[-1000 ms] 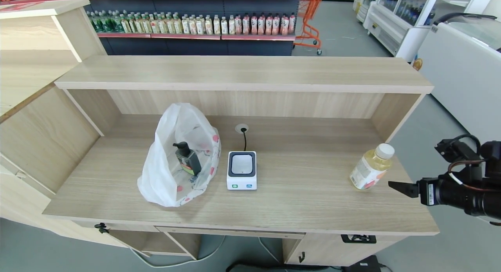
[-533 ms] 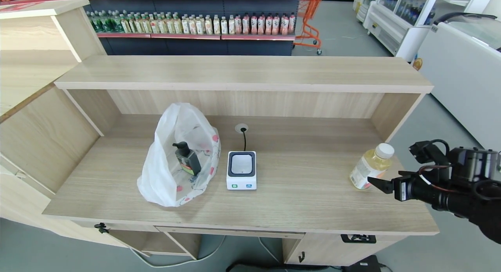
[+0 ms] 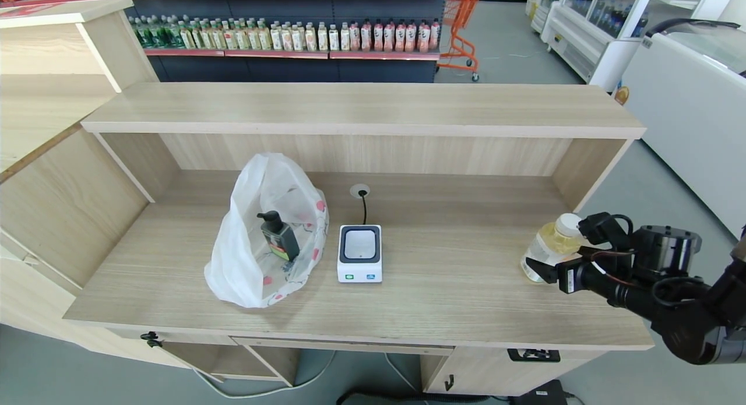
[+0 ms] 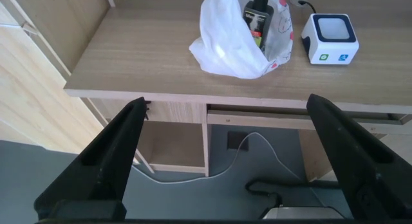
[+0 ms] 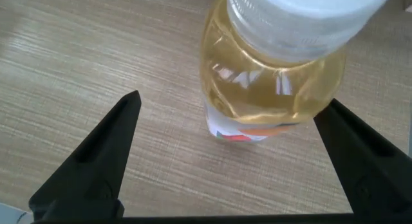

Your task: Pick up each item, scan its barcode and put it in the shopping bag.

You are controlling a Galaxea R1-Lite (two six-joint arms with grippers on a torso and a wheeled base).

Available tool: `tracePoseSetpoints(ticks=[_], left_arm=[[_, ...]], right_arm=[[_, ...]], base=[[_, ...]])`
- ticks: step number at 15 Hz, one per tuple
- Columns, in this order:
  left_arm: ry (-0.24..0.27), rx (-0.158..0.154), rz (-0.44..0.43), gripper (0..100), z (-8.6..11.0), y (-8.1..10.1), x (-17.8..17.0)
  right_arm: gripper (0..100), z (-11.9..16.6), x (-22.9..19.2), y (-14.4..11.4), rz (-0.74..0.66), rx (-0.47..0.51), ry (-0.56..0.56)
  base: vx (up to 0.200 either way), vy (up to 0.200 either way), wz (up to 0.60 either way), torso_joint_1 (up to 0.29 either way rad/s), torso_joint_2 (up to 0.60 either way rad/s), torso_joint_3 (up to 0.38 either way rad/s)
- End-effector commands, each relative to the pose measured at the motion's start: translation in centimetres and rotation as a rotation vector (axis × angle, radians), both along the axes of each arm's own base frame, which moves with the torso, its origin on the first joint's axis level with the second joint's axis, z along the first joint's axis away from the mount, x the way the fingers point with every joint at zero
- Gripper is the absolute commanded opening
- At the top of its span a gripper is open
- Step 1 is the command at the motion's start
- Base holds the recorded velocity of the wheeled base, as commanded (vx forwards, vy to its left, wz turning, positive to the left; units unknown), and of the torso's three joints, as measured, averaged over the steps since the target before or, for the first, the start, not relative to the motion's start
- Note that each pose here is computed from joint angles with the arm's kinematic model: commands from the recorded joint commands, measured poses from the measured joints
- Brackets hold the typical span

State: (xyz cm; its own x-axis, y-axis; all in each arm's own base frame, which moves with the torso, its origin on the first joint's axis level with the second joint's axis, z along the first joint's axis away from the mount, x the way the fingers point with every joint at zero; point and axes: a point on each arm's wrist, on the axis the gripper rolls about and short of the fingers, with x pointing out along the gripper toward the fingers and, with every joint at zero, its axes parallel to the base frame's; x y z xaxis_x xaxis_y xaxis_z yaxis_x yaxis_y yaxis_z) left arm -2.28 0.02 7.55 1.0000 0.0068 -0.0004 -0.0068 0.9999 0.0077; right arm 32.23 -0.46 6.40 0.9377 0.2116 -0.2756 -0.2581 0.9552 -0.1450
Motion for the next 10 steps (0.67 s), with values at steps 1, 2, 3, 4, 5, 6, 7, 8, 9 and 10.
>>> tracePoseSetpoints(ticks=[1,2,3,4,5,6,7,8,9,10], left_arm=[[0.000,0.000,0.001,100,0.0,0.0,0.0],[0.000,0.000,0.001,100,0.0,0.0,0.0],[0.000,0.000,0.001,100,0.0,0.0,0.0],[0.000,0.000,0.001,100,0.0,0.0,0.0],[0.000,0.000,0.001,100,0.0,0.0,0.0],[0.000,0.000,0.001,100,0.0,0.0,0.0],[0.000,0.000,0.001,100,0.0,0.0,0.0],[0.000,0.000,0.001,100,0.0,0.0,0.0],[0.000,0.000,0.001,100,0.0,0.0,0.0],[0.000,0.000,0.001,100,0.0,0.0,0.0]], right_arm=[[100,-1.3,0.8,0.1,0.003,-0.001,0.022],[100,-1.3,1.2,0.2,0.006,-0.001,0.012],[100,-1.3,1.5,0.2,0.006,-0.002,0.005],[100,-1.4,1.9,0.3,0.006,-0.001,-0.002],[100,-1.4,2.4,0.4,0.009,0.000,-0.011],[100,-1.3,2.9,0.5,0.011,0.001,-0.022],[100,-1.5,3.2,0.6,0.016,0.000,-0.025],[100,-1.5,3.5,0.8,0.022,0.000,-0.030],[100,-1.5,3.6,0.8,0.024,0.000,-0.033],[100,-1.6,3.9,1.2,0.034,0.003,-0.037]], base=[[0.000,0.000,0.00,0.000,0.00,0.000],[0.000,0.000,0.00,0.000,0.00,0.000],[0.000,0.000,0.00,0.000,0.00,0.000],[0.000,0.000,0.00,0.000,0.00,0.000],[0.000,0.000,0.00,0.000,0.00,0.000],[0.000,0.000,0.00,0.000,0.00,0.000],[0.000,0.000,0.00,0.000,0.00,0.000],[0.000,0.000,0.00,0.000,0.00,0.000],[0.000,0.000,0.00,0.000,0.00,0.000],[0.000,0.000,0.00,0.000,0.00,0.000]])
